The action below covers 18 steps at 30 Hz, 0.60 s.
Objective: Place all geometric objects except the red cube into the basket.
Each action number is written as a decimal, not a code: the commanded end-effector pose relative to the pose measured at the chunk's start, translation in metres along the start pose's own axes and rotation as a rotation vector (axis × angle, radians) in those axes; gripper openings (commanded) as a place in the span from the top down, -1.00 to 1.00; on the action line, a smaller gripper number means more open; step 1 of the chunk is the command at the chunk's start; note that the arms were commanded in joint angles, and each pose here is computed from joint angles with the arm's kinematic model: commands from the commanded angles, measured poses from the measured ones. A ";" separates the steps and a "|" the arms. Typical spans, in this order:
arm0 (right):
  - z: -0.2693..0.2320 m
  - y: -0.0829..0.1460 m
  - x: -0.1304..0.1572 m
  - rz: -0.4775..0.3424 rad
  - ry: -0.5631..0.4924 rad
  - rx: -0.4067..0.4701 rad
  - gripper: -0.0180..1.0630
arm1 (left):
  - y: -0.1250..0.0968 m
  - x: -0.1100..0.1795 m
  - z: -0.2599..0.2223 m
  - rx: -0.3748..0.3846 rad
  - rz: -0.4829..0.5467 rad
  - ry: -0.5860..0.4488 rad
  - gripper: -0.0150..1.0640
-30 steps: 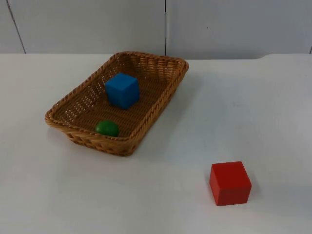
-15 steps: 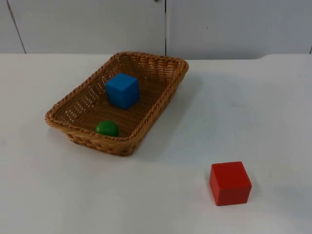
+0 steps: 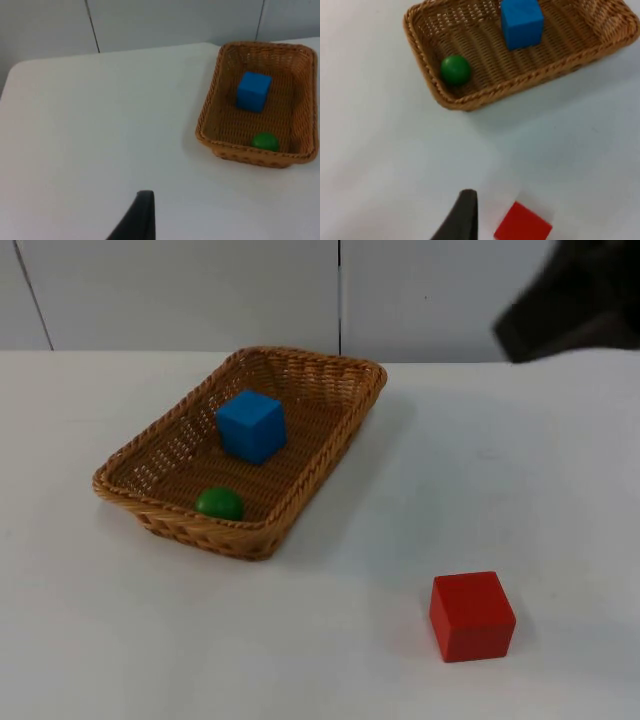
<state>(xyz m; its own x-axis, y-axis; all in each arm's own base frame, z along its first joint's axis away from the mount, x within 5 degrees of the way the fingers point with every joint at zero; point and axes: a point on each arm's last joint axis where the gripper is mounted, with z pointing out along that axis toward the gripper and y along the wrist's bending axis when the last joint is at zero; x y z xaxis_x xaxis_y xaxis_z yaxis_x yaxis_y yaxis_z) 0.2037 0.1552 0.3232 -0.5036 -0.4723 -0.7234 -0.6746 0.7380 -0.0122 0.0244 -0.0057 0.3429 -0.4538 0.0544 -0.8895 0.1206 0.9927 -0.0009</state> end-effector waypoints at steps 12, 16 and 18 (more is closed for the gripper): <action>-0.110 0.016 0.075 0.026 -0.242 0.006 -0.69 | -0.007 0.056 -0.009 0.054 -0.023 -0.096 -0.97; -0.146 0.020 0.105 0.016 -0.284 0.020 -0.69 | -0.007 0.073 0.004 0.058 -0.027 0.011 -0.97; -0.154 0.020 0.112 0.022 -0.289 0.040 -0.69 | -0.007 0.074 0.005 0.057 -0.025 0.018 -0.97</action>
<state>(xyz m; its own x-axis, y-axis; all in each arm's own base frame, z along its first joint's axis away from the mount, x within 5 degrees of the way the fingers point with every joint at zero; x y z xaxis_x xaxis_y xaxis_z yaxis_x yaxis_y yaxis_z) 0.0541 0.0462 0.3513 -0.3298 -0.2917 -0.8979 -0.6449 0.7642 -0.0114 -0.0056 -0.0082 0.2773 -0.4615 0.0354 -0.8864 0.1574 0.9866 -0.0426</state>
